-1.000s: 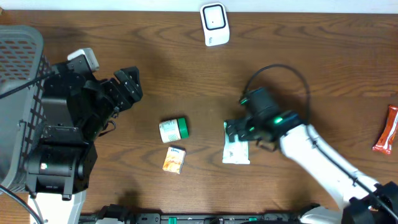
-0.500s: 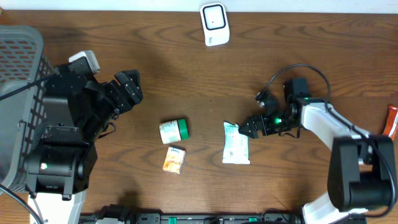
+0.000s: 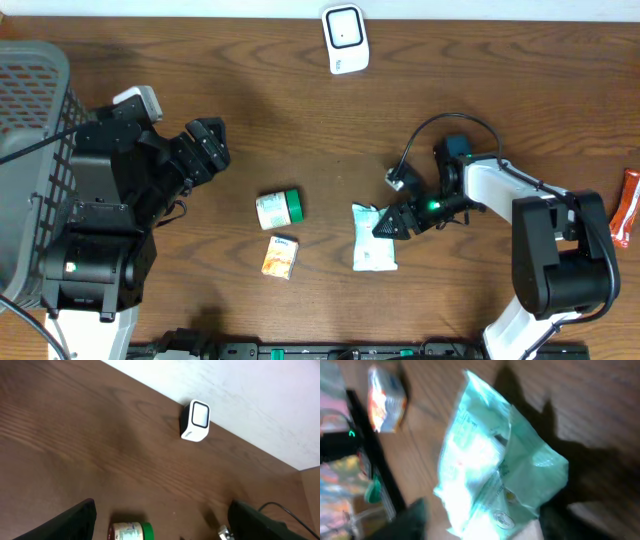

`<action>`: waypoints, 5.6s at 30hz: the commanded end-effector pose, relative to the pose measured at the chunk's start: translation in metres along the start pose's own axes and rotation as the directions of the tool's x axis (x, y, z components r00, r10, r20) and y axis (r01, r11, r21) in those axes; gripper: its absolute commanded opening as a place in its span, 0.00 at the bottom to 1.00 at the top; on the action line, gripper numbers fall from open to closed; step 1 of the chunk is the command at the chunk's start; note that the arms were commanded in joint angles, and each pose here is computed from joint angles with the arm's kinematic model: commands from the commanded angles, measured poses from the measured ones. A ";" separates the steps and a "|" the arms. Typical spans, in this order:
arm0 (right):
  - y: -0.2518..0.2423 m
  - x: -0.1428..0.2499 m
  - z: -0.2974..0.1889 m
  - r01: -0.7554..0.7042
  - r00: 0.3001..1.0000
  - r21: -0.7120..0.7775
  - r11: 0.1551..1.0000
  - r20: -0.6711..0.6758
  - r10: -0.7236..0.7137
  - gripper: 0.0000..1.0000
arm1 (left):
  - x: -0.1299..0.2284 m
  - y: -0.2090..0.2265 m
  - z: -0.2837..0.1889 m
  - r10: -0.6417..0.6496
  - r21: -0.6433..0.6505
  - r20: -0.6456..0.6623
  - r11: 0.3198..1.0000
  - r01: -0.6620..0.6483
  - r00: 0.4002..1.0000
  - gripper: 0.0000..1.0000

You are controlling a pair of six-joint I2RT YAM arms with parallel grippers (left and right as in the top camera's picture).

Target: Scan the item barcode

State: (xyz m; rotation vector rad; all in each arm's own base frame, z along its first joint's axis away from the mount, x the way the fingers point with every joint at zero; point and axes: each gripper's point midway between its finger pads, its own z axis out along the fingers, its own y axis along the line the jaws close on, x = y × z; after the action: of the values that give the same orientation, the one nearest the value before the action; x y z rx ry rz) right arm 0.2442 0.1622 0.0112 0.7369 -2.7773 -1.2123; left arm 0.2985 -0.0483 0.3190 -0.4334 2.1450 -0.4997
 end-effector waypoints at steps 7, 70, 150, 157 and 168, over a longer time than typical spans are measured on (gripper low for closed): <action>-0.024 0.004 0.012 -0.006 1.000 0.074 0.997 -0.012 0.007 0.04 | 0.007 0.007 -0.004 0.017 -0.034 -0.031 0.999 -0.018 0.999 0.85; -0.039 0.016 -0.054 -0.758 0.586 0.156 0.633 0.590 0.556 0.41 | 0.027 0.020 0.001 0.025 -0.086 -0.126 0.996 -0.036 0.992 0.85; -0.106 0.137 -0.020 -0.961 0.249 0.050 0.272 0.584 0.772 0.99 | 0.043 0.030 0.001 0.008 -0.127 -0.196 0.991 -0.034 0.980 0.85; -0.099 0.143 -0.002 -0.950 0.269 0.027 0.312 0.583 0.766 0.99 | 0.043 0.030 0.001 0.008 -0.127 -0.196 0.991 -0.034 0.980 0.85; -0.099 0.127 0.000 -0.931 0.295 0.018 0.363 0.622 0.725 0.99 | 0.045 0.031 0.000 0.006 -0.133 -0.206 0.991 -0.034 0.979 0.85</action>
State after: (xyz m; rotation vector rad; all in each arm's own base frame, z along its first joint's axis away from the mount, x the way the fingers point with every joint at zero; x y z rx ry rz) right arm 0.2749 0.0788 0.0135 -1.0574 -3.1330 -1.2828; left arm 0.2688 -0.0455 0.2689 -0.4557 2.3987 -0.4190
